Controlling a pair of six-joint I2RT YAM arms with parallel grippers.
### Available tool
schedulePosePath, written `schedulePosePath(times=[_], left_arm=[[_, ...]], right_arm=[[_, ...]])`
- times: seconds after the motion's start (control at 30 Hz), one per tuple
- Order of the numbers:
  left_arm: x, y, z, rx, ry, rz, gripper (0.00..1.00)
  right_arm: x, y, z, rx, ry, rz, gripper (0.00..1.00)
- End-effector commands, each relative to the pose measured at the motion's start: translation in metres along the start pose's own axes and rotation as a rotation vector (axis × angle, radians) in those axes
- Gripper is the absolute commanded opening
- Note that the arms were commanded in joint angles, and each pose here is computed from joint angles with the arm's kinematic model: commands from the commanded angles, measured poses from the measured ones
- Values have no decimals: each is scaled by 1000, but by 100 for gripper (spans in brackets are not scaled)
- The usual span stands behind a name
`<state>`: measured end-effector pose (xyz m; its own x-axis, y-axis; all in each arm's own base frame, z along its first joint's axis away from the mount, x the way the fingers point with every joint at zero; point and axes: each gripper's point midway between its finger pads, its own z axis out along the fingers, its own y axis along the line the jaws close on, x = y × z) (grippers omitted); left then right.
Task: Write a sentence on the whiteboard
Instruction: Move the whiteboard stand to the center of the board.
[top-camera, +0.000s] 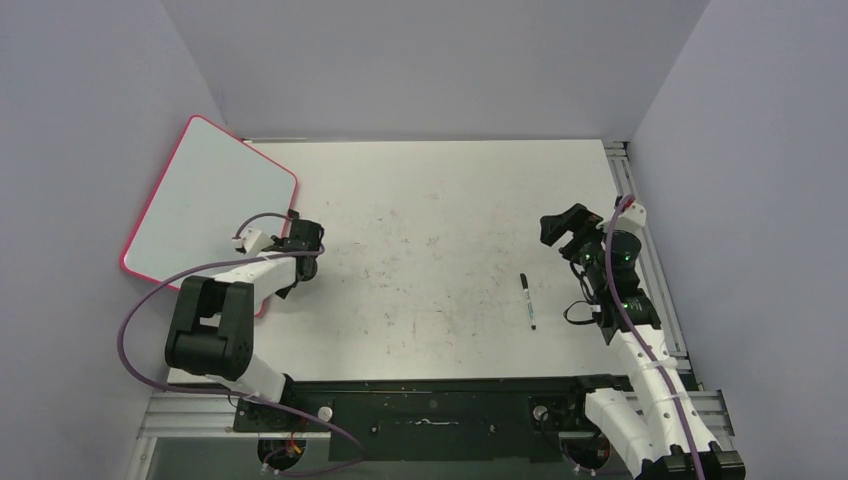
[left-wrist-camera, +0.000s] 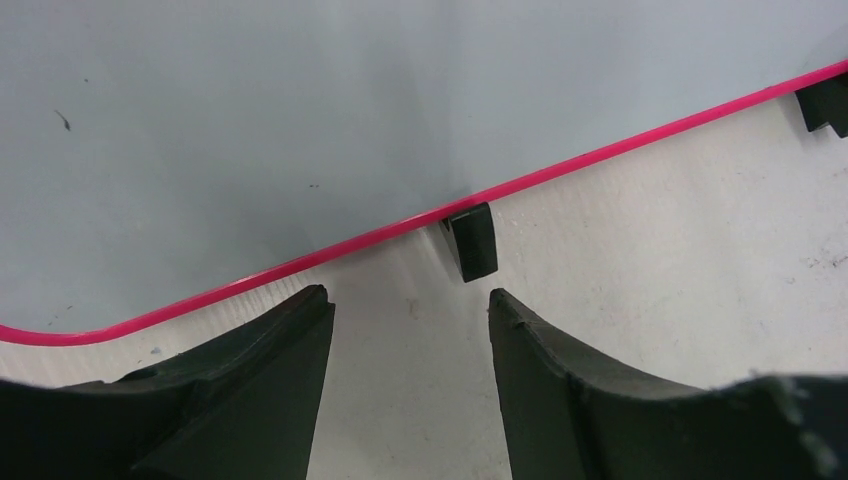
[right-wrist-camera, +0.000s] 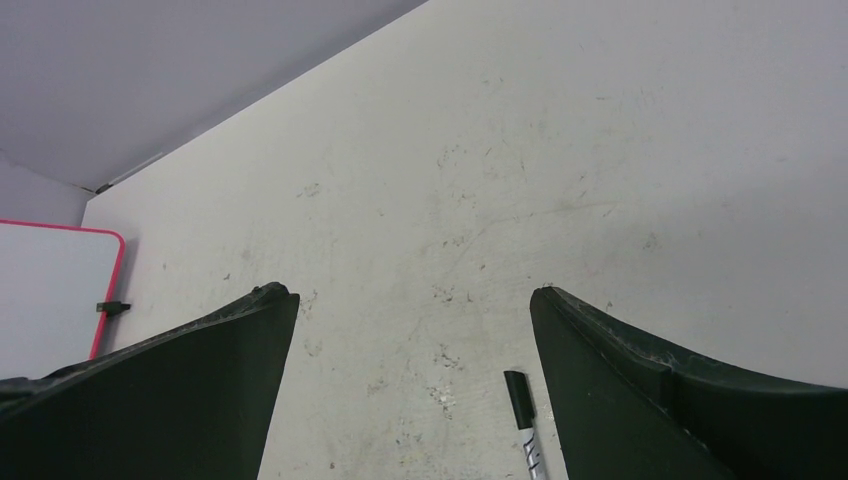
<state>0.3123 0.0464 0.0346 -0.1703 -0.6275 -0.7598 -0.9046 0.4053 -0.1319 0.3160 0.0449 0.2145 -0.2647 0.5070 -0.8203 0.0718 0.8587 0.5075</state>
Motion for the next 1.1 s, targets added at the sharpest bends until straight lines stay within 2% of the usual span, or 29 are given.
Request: schedulePosePath(times=[0.0,0.27,0.63,0.87,1.07], left_arm=[[-18,-26,1,24,-38,-69,56],[-15,-20,17,-1,20,-122,56],[-11,-25,26,-26,66,-104,52],[-10,-23,27,-31,69,-113,41],[-10,-19,26,-35,73,-116,26]], right_arm=[[-41,24,-2,-73,-123,-23,90],[-44,28,3,-86,-127,-18,90],[-51,34,7,-102,-138,-8,90],[-50,31,7,-91,-135,-25,90],[-54,28,4,-69,-146,-44,90]])
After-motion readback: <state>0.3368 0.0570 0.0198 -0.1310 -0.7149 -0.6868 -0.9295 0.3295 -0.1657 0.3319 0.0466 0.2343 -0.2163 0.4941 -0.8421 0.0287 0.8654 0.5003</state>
